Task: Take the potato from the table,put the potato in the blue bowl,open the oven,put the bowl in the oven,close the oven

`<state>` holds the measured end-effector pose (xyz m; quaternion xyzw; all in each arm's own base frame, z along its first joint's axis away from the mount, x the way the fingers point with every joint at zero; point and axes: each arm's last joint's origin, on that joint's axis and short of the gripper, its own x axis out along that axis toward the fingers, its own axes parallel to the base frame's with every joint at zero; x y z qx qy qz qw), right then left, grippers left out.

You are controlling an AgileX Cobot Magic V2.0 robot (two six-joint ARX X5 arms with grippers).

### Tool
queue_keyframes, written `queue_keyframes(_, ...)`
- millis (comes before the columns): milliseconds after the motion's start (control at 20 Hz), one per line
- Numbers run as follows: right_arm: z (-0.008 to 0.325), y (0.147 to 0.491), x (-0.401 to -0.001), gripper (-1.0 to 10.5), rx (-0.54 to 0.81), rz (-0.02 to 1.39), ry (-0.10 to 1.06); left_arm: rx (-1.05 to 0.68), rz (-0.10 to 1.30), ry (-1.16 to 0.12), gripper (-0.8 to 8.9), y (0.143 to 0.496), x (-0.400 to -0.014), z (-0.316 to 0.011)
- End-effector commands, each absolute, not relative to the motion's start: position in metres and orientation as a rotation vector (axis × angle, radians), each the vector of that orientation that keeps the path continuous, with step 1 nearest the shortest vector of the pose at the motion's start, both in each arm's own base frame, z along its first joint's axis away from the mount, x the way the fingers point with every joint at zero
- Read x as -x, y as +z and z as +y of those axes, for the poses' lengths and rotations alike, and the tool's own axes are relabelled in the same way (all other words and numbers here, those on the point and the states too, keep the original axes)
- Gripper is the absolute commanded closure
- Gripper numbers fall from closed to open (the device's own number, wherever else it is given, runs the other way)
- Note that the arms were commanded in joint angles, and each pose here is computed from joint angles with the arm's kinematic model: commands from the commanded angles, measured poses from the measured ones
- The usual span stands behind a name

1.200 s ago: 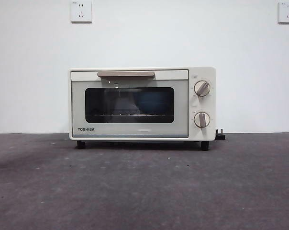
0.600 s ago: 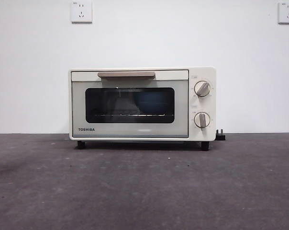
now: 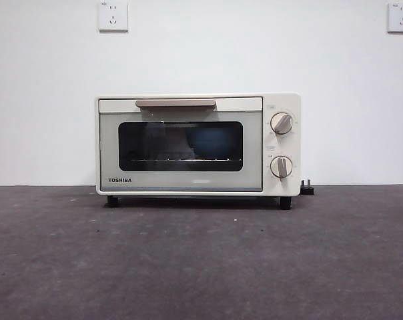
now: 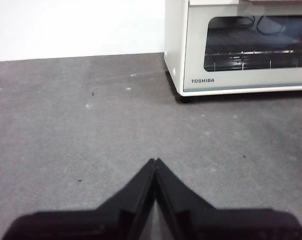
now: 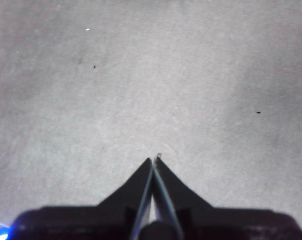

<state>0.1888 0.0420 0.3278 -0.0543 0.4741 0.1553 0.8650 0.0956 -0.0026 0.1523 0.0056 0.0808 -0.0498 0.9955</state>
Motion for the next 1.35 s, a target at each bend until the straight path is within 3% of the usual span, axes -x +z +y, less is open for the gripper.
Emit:
queue_keyframes(50,0.042,0.325,-0.190,9.5,0.118,0.997,0.327,-0.083,0.163,-0.093,8.17,0.149,-0.096,-0.002)
queue_keyframes(1100,0.042,0.325,-0.190,9.5,0.118,0.996,0.327,0.001,0.182,-0.082,8.18,0.148,-0.097,-0.002)
queue_keyframes(1350,0.030,0.347,-0.164,9.5,0.125,0.841,0.253,0.001,0.191,-0.079,8.18,0.148,-0.098,-0.002)
